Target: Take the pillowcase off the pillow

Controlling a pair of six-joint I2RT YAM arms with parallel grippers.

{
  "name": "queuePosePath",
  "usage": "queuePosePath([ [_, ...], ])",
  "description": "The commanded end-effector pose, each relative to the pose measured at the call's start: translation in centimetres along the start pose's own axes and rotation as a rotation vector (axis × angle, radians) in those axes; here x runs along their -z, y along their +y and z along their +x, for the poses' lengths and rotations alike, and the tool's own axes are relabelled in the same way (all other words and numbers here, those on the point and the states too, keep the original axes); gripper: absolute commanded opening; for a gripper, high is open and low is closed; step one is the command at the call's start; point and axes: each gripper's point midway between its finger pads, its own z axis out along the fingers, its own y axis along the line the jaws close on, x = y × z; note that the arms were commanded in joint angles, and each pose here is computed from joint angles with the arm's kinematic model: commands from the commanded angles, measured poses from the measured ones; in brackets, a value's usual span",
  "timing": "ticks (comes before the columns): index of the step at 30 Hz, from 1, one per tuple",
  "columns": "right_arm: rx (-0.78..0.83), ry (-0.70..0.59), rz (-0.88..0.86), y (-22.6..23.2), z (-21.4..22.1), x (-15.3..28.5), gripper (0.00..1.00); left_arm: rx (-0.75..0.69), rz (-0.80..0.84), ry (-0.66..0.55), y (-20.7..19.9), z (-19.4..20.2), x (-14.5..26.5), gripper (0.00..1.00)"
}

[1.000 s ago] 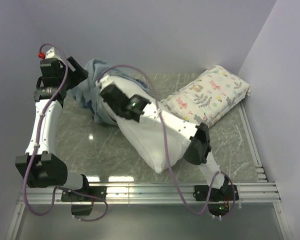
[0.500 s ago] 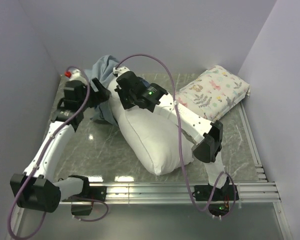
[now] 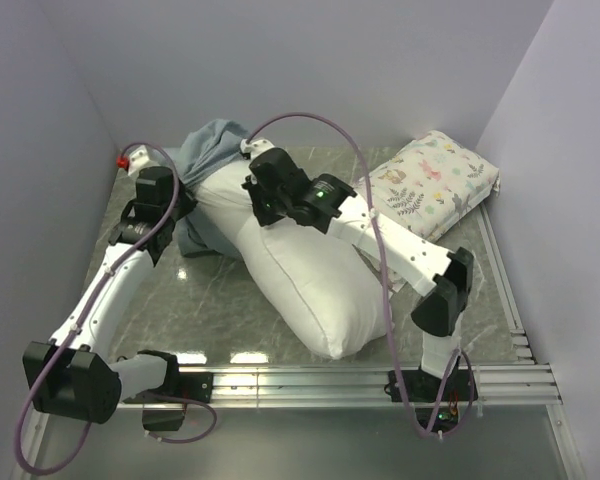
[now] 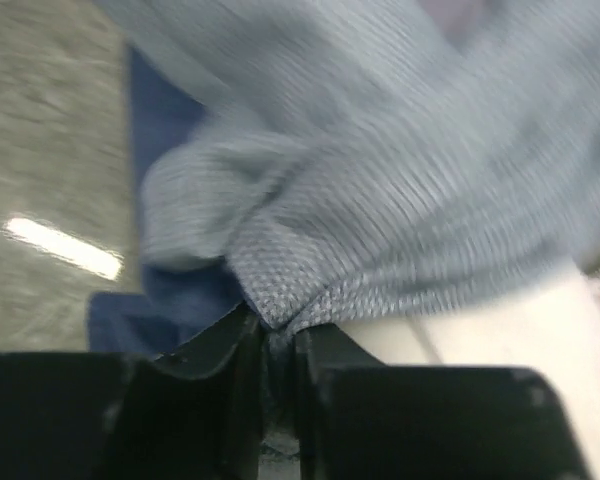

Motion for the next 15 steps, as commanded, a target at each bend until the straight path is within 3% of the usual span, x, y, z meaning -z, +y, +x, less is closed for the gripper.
queuePosePath([
  [1, -0.064, -0.271, -0.107, 1.0, -7.4, 9.0, 0.00, 0.047, -0.157, -0.130, 3.5, -4.5, -0.7, 0.16],
  [3, -0.062, -0.279, -0.128, 1.0, -7.2, 10.3, 0.00, 0.061, -0.173, -0.133, 4.2, -5.4, -1.5, 0.09],
  [8, -0.051, -0.270, -0.188, 1.2, -5.1, 12.2, 0.00, 0.143, -0.199, -0.178, 7.1, -9.2, -3.2, 0.01],
  [11, -0.053, -0.289, -0.210, 0.9, -4.6, 14.4, 0.00, 0.148, -0.214, -0.190, 7.2, -11.0, -4.7, 0.00],
  [15, -0.055, -0.312, -0.206, 0.2, -4.2, 16.3, 0.00, 0.144, -0.256, -0.136, 8.8, -10.4, -8.0, 0.00],
])
